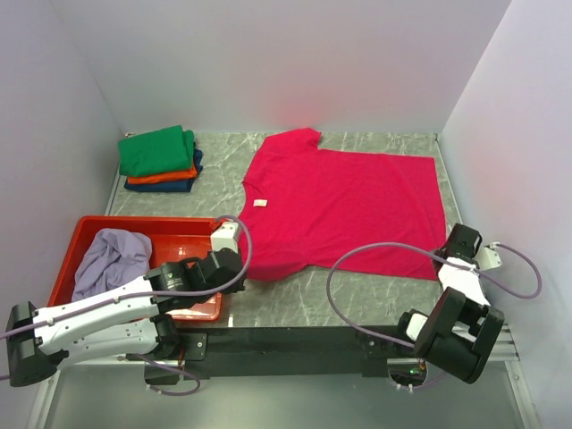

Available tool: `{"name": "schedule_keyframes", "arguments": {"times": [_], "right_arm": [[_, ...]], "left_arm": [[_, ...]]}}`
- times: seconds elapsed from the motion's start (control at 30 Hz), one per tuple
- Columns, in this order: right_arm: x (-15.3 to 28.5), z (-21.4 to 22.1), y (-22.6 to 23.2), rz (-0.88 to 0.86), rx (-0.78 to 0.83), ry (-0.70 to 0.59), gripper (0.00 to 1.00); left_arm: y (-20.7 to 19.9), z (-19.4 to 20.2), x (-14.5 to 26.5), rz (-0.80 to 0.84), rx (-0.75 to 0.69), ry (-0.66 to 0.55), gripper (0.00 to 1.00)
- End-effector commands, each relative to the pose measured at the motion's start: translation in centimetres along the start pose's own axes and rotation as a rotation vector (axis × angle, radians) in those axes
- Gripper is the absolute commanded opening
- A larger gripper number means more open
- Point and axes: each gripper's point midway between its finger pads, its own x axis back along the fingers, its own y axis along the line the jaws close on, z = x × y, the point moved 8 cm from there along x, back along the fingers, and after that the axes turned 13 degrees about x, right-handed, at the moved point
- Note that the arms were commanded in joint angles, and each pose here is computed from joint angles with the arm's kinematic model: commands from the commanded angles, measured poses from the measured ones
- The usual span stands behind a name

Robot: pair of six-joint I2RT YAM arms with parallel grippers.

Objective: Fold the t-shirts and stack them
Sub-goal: Flatten the tshirt out

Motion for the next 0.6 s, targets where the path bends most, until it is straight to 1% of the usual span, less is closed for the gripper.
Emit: {"name": "schedule_keyframes", "arguments": {"times": [0.0, 0.03, 0.23, 0.37, 0.4, 0.47, 0.5, 0.57], "right_arm": [[0.2, -0.4, -0.7, -0.021, -0.027, 0.019, 0.63], [0.3, -0.4, -0.9, -0.023, -0.019, 0.011, 0.63], [-0.1, -0.3, -1.7, -0.035, -0.046, 0.055, 0.63], [-0.6, -0.3, -1.8, -0.031, -0.043, 0.076, 0.59], [-0.8, -0.1, -1.8, -0.025, -0.041, 0.091, 0.55], [-1.0, 0.0, -1.5, -0.047, -0.033, 0.113, 0.50], [-1.2, 0.2, -1.4, -0.047, -0.026, 0.137, 0.44], [-1.3, 0.3, -1.4, -0.053, -0.020, 0.152, 0.39]], "left_arm": [[-0.9, -1.3, 1.4, 0.053, 0.017, -0.026, 0.01], [-1.1, -1.5, 1.6, 0.066, 0.021, -0.032, 0.01], [-1.1, -1.9, 2.3, 0.080, 0.019, -0.041, 0.01], [-1.1, -2.0, 2.5, 0.094, 0.029, -0.045, 0.01], [-1.1, -2.1, 2.7, 0.095, 0.035, -0.049, 0.01], [-0.9, -2.1, 2.8, 0.089, 0.036, -0.051, 0.01], [-0.9, -2.2, 2.9, 0.087, 0.038, -0.055, 0.01], [-0.8, -2.3, 3.2, 0.097, 0.046, -0.062, 0.01]]}}
